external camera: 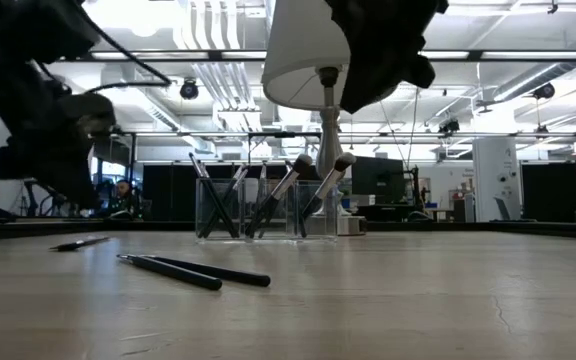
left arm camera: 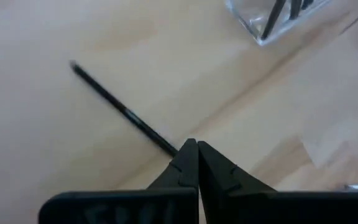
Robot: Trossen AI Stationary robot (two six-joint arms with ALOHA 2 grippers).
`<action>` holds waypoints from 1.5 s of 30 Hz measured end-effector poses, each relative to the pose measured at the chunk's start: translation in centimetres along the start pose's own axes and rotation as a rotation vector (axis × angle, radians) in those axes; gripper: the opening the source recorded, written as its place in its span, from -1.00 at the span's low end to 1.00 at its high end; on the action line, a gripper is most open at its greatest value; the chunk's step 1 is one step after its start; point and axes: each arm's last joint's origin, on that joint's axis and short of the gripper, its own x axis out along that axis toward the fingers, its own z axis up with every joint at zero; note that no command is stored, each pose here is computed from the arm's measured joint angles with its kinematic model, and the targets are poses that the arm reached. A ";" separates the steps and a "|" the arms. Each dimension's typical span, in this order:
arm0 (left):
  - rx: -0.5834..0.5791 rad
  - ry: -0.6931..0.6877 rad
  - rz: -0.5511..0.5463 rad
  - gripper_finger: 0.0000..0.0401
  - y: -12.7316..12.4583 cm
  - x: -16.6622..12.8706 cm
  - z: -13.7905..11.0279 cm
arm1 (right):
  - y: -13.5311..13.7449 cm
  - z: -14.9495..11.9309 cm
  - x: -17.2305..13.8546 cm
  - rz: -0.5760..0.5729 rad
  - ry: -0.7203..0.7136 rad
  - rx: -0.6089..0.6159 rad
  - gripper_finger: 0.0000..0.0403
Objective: Put items in baskets/containers
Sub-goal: Put the brow brush into the transparent organizer
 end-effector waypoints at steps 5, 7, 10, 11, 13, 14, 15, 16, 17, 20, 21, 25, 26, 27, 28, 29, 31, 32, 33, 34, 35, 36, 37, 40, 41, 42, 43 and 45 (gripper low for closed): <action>0.181 -0.075 0.159 -1.00 0.7 -0.6 0.3 | 2.3 -1.3 0.3 0.045 0.009 -0.010 -0.68; 0.217 -0.125 0.212 -1.00 1.3 -0.3 0.3 | 2.9 -1.5 0.6 0.046 0.013 0.001 -0.64; 0.323 -0.138 0.227 -1.00 1.8 0.3 0.0 | 4.0 -1.8 1.3 0.045 0.024 0.006 -0.58; 0.369 -0.130 0.205 -1.00 1.7 0.5 -0.2 | 4.5 -1.9 1.6 0.047 0.027 -0.001 -0.56; 0.445 -0.090 0.151 -1.00 1.8 1.0 -0.5 | 5.7 -2.1 1.9 0.063 0.029 -0.013 -0.53; 0.454 -0.066 0.138 -1.00 2.0 1.2 -0.7 | 6.3 -2.3 2.0 0.070 0.032 -0.018 -0.52; 0.454 -0.051 0.129 -1.00 2.1 1.3 -0.8 | 6.9 -2.4 2.2 0.074 0.034 -0.019 -0.51; 0.456 -0.049 0.122 -1.00 2.2 1.3 -0.8 | 7.5 -2.6 2.3 0.077 0.033 -0.009 -0.51; 0.470 -0.054 0.116 -1.00 2.2 1.3 -0.9 | 8.1 -2.7 2.4 0.081 0.031 0.005 -0.51; 0.579 -0.091 0.119 -1.00 2.5 1.6 -1.0 | 9.8 -3.1 2.5 0.086 0.013 0.028 -0.52; 0.618 -0.111 0.117 -1.00 2.6 1.7 -1.0 | 10.4 -3.2 2.6 0.089 0.010 0.030 -0.53; 0.761 -0.155 0.069 -1.00 2.4 2.1 -1.1 | 12.0 -4.0 3.4 0.069 0.036 0.040 -0.56; 0.787 -0.164 0.061 -1.00 2.3 2.2 -1.1 | 12.3 -4.2 3.6 0.057 0.045 0.043 -0.57; 0.808 -0.178 0.055 -1.00 2.2 2.3 -1.1 | 12.5 -4.5 3.9 0.040 0.059 0.044 -0.58; 0.819 -0.185 0.055 -1.00 2.2 2.3 -1.1 | 12.8 -4.7 4.2 0.026 0.067 0.049 -0.59; 0.821 -0.182 0.060 -1.00 2.3 2.4 -1.1 | 13.1 -4.8 4.4 0.023 0.072 0.059 -0.59; 0.819 -0.175 0.068 -1.00 2.5 2.4 -1.2 | 13.5 -5.0 4.8 0.008 0.082 0.063 -0.60; 0.809 -0.173 0.071 -1.00 2.5 2.4 -1.2 | 13.8 -5.1 5.1 0.003 0.085 0.060 -0.61; 0.789 -0.173 0.077 -1.00 2.5 2.3 -1.1 | 14.0 -5.1 5.3 0.007 0.084 0.060 -0.61; 0.762 -0.182 0.083 -1.00 2.5 2.2 -1.1 | 14.2 -5.1 5.4 0.009 0.085 0.060 -0.60; 0.740 -0.190 0.091 -1.00 2.4 2.2 -1.0 | 14.3 -5.2 5.6 0.002 0.091 0.056 -0.60; 0.729 -0.193 0.100 -1.00 2.5 2.2 -1.0 | 14.4 -5.2 5.7 -0.003 0.093 0.053 -0.59; 0.730 -0.191 0.109 -1.00 2.6 2.3 -1.1 | 14.4 -5.1 5.9 -0.006 0.094 0.053 -0.59; 0.729 -0.177 0.126 -1.00 2.9 2.5 -1.2 | 14.2 -4.8 6.1 -0.014 0.099 0.039 -0.58; 0.723 -0.173 0.125 -1.00 2.9 2.5 -1.3 | 14.2 -4.8 6.2 -0.016 0.099 0.040 -0.59; 0.715 -0.170 0.124 -1.00 2.9 2.6 -1.3 | 14.0 -4.7 6.3 -0.023 0.102 0.040 -0.59; 0.707 -0.163 0.125 -1.00 2.9 2.6 -1.3 | 13.8 -4.7 6.3 -0.034 0.107 0.036 -0.60; 0.696 -0.147 0.128 -1.00 3.0 2.8 -1.5 | 13.6 -4.5 6.5 -0.043 0.112 0.024 -0.61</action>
